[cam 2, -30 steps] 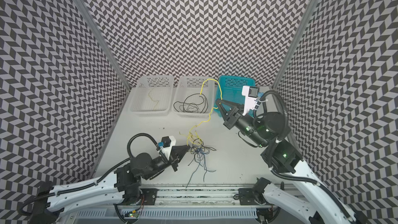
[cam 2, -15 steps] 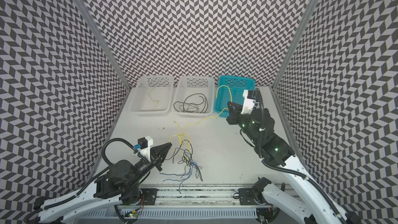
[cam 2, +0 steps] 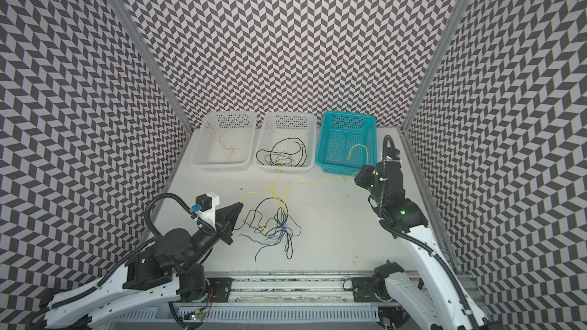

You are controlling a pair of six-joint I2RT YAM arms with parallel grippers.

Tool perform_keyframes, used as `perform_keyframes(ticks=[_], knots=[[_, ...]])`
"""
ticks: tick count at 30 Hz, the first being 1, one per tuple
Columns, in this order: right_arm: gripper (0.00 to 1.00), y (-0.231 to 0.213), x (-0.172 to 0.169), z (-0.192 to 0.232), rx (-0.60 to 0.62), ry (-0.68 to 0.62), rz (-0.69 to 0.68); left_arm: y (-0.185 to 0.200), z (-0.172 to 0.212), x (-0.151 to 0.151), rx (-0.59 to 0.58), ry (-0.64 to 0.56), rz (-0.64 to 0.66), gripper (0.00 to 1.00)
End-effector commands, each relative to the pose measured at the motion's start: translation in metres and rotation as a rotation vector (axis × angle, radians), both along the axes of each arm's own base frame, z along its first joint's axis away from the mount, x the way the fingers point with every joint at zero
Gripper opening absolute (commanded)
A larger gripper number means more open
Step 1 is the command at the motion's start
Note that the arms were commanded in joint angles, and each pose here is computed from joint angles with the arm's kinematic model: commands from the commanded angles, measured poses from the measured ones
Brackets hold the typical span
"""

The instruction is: Untangle the cables

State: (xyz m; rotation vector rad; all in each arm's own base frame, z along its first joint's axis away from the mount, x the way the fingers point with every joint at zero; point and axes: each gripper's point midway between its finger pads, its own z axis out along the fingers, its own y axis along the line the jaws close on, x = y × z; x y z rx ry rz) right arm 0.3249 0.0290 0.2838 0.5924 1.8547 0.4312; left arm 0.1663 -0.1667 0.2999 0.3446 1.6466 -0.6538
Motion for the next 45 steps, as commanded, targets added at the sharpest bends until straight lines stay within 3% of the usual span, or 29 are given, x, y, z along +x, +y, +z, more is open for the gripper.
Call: perform_keyframes(ticks=[1, 5, 9, 14, 22, 29, 35, 39, 45], knots=[[0.00, -0.033, -0.005, -0.004, 0.021, 0.004, -0.148, 0.035, 0.018, 0.007, 0.022, 0.004, 0.141, 0.00], [0.00, -0.054, -0.013, -0.013, 0.040, 0.031, -0.233, 0.054, 0.024, 0.007, 0.063, 0.001, 0.196, 0.00], [0.00, -0.057, -0.015, -0.013, 0.037, 0.025, -0.230, 0.058, 0.026, 0.006, 0.041, -0.007, 0.202, 0.00], [0.00, -0.016, -0.004, 0.011, 0.108, -0.055, 0.005, 0.040, 0.022, 0.008, 0.052, 0.002, 0.159, 0.00], [0.00, 0.029, -0.008, 0.070, 0.149, -0.147, 0.254, 0.019, 0.019, 0.018, 0.156, -0.029, 0.117, 0.00], [0.00, 0.084, -0.003, 0.117, -0.013, -0.244, 0.395, 0.030, 0.011, 0.026, 0.262, -0.069, 0.120, 0.00], [0.00, 0.139, 0.025, 0.152, -0.072, -0.324, 0.483, 0.039, -0.007, 0.033, 0.263, -0.047, 0.148, 0.00], [0.00, 0.182, 0.049, 0.170, -0.161, -0.358, 0.522, 0.040, -0.012, 0.032, 0.205, -0.029, 0.125, 0.00], [0.00, 0.239, 0.095, 0.191, -0.166, -0.420, 0.585, 0.037, -0.021, 0.029, 0.218, -0.029, 0.090, 0.00]])
